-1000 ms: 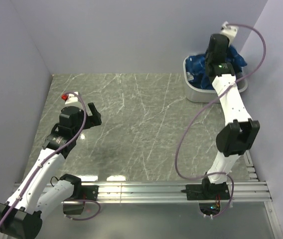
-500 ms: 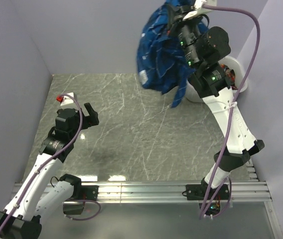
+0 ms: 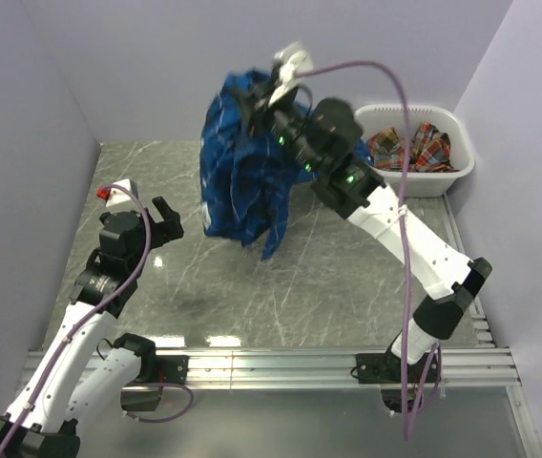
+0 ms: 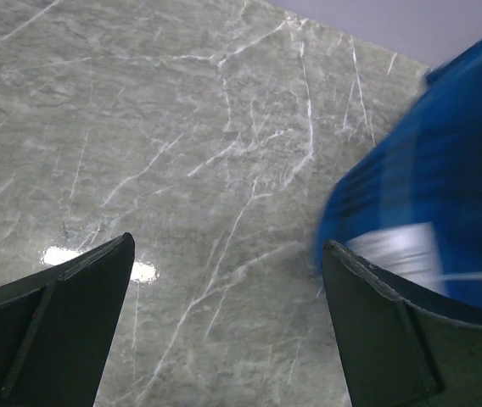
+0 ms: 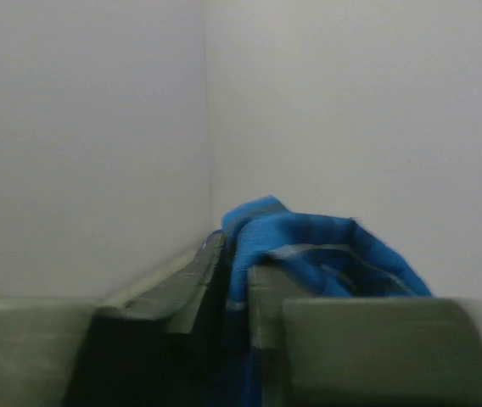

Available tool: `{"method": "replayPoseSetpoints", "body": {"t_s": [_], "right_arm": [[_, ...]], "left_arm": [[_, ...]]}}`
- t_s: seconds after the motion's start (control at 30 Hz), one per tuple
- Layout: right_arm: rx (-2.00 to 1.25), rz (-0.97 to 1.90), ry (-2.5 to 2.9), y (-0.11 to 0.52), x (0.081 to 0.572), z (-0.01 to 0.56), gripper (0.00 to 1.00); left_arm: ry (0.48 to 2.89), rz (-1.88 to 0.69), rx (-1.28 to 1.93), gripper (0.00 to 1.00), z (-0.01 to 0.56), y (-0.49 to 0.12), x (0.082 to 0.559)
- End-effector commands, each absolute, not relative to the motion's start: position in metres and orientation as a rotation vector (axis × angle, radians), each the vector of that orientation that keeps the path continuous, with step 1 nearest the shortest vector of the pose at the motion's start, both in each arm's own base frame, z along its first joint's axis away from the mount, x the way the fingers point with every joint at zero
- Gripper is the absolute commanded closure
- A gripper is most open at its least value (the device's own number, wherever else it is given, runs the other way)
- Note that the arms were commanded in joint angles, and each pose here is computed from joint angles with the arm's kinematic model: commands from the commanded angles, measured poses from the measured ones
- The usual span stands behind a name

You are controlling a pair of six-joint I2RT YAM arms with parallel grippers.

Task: Fold and stack the long sleeve shirts
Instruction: Move the shirt to the center of the board

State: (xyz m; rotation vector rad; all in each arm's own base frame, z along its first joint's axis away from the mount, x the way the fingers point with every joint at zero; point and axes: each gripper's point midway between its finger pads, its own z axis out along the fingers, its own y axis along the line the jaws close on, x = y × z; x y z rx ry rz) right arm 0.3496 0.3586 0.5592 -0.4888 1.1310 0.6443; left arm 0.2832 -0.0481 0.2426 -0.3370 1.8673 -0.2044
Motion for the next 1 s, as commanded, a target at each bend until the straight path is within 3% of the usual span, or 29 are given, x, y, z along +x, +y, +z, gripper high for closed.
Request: {"method": "replayPoseSetpoints", "body": {"t_s": [0.0, 0.03, 0.13, 0.23, 0.43, 0.57, 0.97], "right_arm": [[-0.42, 0.669, 1.244, 0.352, 0.348, 0.51, 0.59], [-0.435, 0.684, 1.36, 0.358, 0.35, 0.46, 0.52], [-0.414, 0.617, 1.537, 0.343, 0.35, 0.394, 0.34], [-0.341, 0.496, 1.654, 0.311, 0.354, 0.356, 0.25], [0.168, 0.326, 1.877, 0.193, 0.415, 0.286, 0.23], [0.363, 0.31, 1.896, 0.152, 0.448, 0.249, 0.23], [0.826, 0.158, 1.855, 0.11, 0.51, 0.157, 0.22]], "left_arm": [[1.817, -0.186, -0.387, 0.02, 0.251, -0.039, 0.282], [1.816, -0.183, -0.392, 0.02, 0.252, -0.038, 0.281], [1.817, -0.181, -0.394, 0.02, 0.252, -0.038, 0.282], [1.829, -0.196, -0.377, 0.02, 0.248, -0.042, 0.284], [1.852, -0.213, -0.348, 0.02, 0.243, -0.048, 0.286], [1.86, -0.22, -0.331, 0.02, 0.24, -0.051, 0.287], [1.875, -0.216, -0.32, 0.02, 0.237, -0.052, 0.289]]}}
